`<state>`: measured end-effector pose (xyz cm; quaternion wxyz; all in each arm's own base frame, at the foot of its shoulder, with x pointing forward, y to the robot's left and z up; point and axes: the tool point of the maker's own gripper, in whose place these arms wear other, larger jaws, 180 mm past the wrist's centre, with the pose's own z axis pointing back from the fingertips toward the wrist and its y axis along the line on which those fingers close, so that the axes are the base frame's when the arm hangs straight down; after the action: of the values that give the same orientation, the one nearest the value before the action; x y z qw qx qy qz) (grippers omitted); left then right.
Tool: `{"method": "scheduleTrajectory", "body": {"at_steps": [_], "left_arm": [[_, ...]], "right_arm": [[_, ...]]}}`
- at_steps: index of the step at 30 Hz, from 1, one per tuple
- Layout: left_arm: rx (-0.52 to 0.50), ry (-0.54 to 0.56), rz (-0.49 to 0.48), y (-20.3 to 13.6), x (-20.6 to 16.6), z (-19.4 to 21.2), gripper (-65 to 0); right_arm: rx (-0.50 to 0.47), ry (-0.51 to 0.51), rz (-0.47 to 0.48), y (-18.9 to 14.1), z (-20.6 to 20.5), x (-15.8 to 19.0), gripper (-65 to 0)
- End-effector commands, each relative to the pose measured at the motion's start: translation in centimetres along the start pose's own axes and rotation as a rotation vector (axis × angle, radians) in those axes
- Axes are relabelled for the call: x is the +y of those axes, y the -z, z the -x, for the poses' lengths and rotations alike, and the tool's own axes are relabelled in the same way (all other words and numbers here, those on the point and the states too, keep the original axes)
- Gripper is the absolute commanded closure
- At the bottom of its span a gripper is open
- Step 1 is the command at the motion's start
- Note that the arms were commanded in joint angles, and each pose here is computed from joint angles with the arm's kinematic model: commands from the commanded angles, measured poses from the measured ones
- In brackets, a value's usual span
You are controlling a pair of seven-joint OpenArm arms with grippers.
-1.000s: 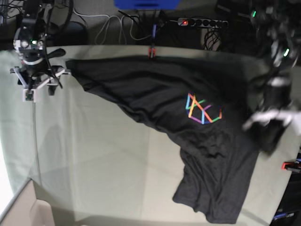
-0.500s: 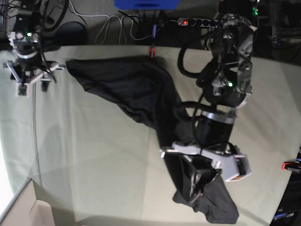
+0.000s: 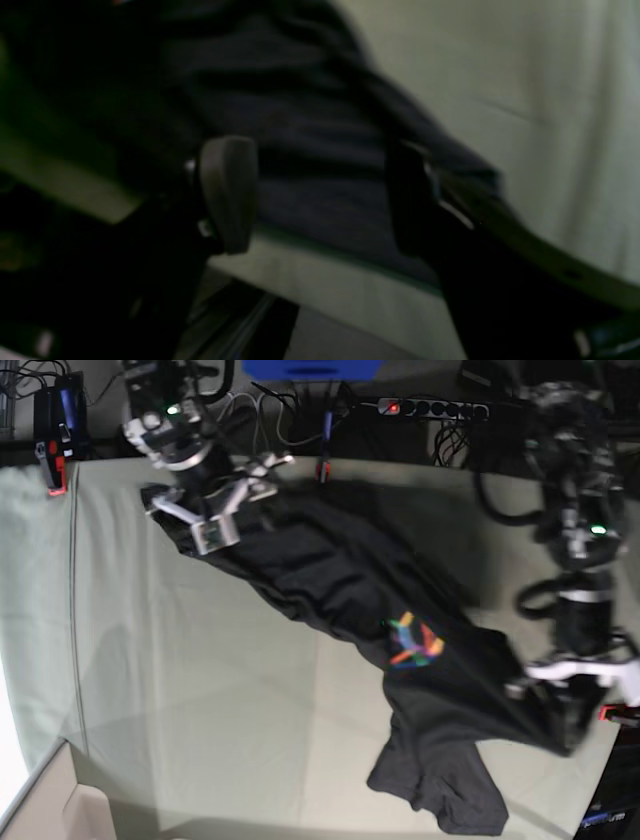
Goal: Layout the t-shirt on the table in an organized manner, then fold the t-shirt properly
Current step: 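Regrasp the shirt edge with the right gripper and reposition the left gripper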
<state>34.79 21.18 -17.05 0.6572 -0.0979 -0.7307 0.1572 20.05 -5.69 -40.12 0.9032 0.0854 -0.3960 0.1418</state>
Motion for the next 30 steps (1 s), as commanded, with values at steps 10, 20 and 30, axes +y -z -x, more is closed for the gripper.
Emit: {"method": "scheduleTrajectory", "body": {"at_steps": [10,20,30], "left_arm": [[-0.032,-0.032,-0.082,-0.5,4.1,-3.1,-0.1],[-0.019,-0.032,-0.084,-0.7,4.1,-2.6,-0.1],[-0.027,-0.039,-0.079,-0.5,4.0,-2.8,-0.1]], "right_arm": [[0.029,-0.026,-0.131,1.1,1.4,5.1,-41.5],[0.042,-0.055,-0.123,4.4,0.9,4.3,-41.4],[0.095,-0.043,-0.126,7.9,1.4,4.4,-41.2]]}}
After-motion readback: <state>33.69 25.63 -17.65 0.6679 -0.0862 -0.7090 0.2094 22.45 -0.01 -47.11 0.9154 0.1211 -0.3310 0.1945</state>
